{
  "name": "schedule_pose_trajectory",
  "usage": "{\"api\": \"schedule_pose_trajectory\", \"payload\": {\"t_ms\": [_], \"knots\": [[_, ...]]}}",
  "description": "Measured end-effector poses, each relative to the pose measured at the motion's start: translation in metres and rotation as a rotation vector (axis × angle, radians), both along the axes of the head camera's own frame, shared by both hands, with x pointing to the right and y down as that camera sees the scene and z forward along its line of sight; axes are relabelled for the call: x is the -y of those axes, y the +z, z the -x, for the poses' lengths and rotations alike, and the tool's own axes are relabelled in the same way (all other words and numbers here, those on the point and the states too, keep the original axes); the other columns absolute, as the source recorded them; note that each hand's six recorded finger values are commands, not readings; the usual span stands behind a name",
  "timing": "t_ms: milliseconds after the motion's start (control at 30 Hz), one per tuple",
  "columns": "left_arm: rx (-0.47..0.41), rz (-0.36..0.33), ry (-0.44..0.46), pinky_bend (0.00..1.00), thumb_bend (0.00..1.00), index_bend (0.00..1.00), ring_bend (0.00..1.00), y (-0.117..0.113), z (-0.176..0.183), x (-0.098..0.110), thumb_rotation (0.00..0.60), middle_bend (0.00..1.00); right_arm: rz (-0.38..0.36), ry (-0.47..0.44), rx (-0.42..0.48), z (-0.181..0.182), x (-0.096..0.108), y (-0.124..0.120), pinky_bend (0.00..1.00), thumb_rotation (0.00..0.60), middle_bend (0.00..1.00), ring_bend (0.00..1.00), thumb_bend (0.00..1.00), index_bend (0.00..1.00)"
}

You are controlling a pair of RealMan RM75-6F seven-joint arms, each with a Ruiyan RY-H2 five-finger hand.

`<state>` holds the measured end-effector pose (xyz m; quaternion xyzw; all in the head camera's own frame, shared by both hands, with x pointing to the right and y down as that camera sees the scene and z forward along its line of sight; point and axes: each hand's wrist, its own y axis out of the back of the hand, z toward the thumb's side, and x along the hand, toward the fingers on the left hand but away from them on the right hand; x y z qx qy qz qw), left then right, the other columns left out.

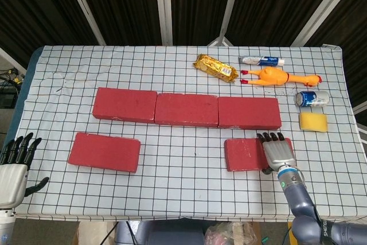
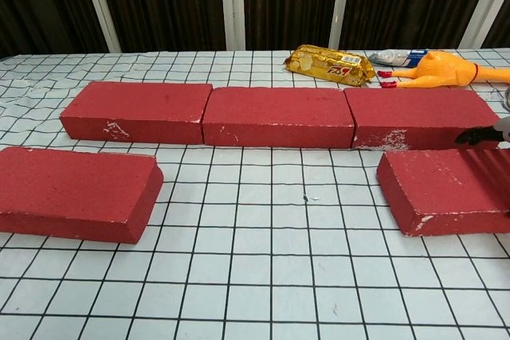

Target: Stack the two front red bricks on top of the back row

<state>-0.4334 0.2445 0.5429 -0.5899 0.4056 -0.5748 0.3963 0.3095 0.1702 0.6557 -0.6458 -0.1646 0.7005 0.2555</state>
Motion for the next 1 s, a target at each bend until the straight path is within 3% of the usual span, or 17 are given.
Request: {"api": "schedule_pose_trajectory", "payload": {"t_ms": [233, 667, 1000], "knots": [[-0.003, 0.003, -0.001, 0.03, 0.00, 0.11, 0.00, 0.001, 0.000, 0.000, 0.600, 0.00, 0.010, -0.012, -0.013, 0.000, -0.001, 0.001, 0.00, 0.600, 0.18, 0.12, 0.19, 0.07], [-0.014, -0.001, -0.005, 0.03, 0.00, 0.11, 0.00, 0.000, -0.001, 0.000, 0.600, 0.00, -0.025, -0.018, -0.011, 0.001, 0.004, -0.006, 0.00, 0.600, 0.21, 0.14, 0.19, 0.28], [-0.011, -0.004, -0.015, 0.03, 0.00, 0.11, 0.00, 0.000, 0.002, 0.002, 0.600, 0.00, -0.128, 0.027, -0.018, -0.010, 0.034, -0.047, 0.00, 0.600, 0.21, 0.14, 0.19, 0.30]]}}
